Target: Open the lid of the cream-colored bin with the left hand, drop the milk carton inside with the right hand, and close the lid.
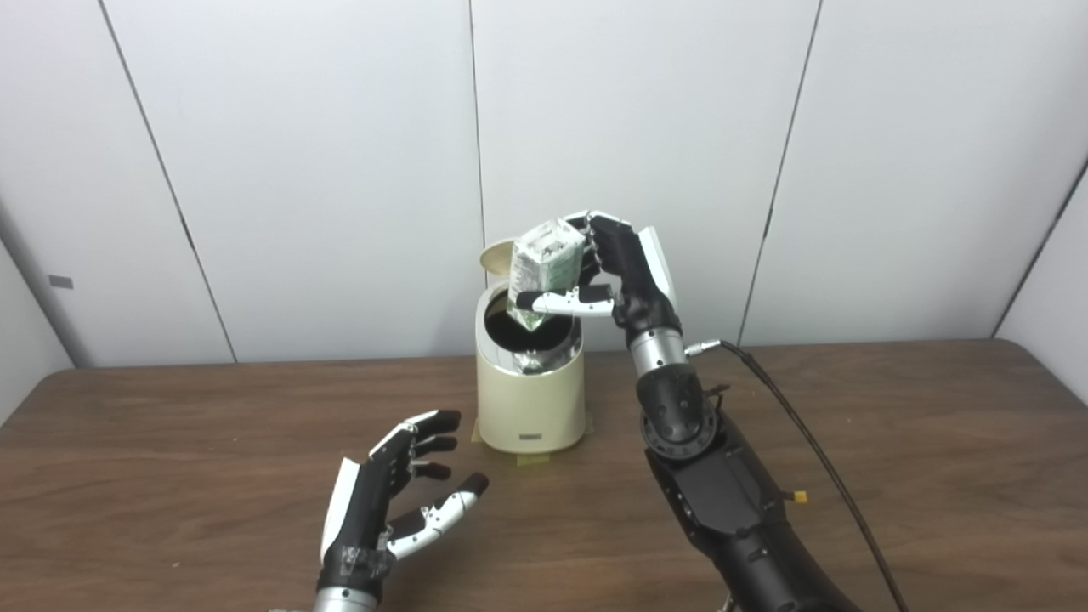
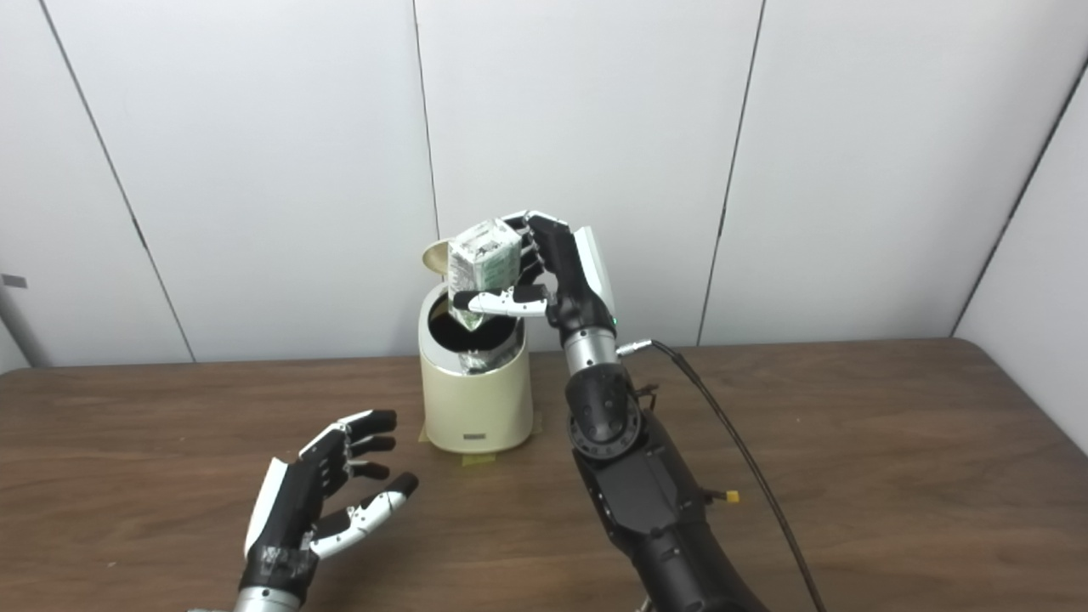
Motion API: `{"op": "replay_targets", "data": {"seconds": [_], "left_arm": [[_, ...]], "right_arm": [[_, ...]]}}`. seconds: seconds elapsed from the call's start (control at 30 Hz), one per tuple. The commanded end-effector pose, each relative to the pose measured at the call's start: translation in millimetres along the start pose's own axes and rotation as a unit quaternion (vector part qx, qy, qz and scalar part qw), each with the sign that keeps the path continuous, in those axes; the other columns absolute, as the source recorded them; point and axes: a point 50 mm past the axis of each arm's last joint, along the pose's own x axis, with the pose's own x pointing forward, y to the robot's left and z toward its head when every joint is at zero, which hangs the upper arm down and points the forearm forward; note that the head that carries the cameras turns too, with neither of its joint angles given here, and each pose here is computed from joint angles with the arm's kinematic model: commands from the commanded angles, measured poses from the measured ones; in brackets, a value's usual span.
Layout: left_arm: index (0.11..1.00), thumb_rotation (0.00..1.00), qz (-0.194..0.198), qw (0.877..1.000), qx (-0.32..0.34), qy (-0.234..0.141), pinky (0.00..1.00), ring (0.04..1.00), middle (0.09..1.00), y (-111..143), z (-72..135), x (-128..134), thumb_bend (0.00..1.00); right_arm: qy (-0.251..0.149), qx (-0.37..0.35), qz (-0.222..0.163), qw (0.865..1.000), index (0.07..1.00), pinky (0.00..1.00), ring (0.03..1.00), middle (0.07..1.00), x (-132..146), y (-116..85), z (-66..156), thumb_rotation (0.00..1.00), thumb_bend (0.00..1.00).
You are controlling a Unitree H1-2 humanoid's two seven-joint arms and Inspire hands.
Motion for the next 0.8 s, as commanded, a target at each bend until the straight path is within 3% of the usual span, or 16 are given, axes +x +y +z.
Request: {"op": "replay_targets", "data": {"seconds": [0.0, 0.77], "left_arm": [[0.749, 0.14, 0.009, 0.999, 0.000, -0.037, 0.62, 0.741, 0.781, 0.0, 17.5, 10.1, 0.62], [0.748, 0.14, 0.008, 0.999, 0.002, -0.038, 0.63, 0.743, 0.780, -1.4, 19.2, 11.1, 0.62]], "right_arm": [[-0.037, -0.004, 0.004, 0.999, 0.531, 0.29, 0.327, 0.424, 13.5, 2.5, 19.7, 0.00, 0.52], [-0.033, -0.003, 0.017, 0.999, 0.527, 0.28, 0.330, 0.427, 11.0, 2.5, 10.8, 0.00, 0.52]]}}
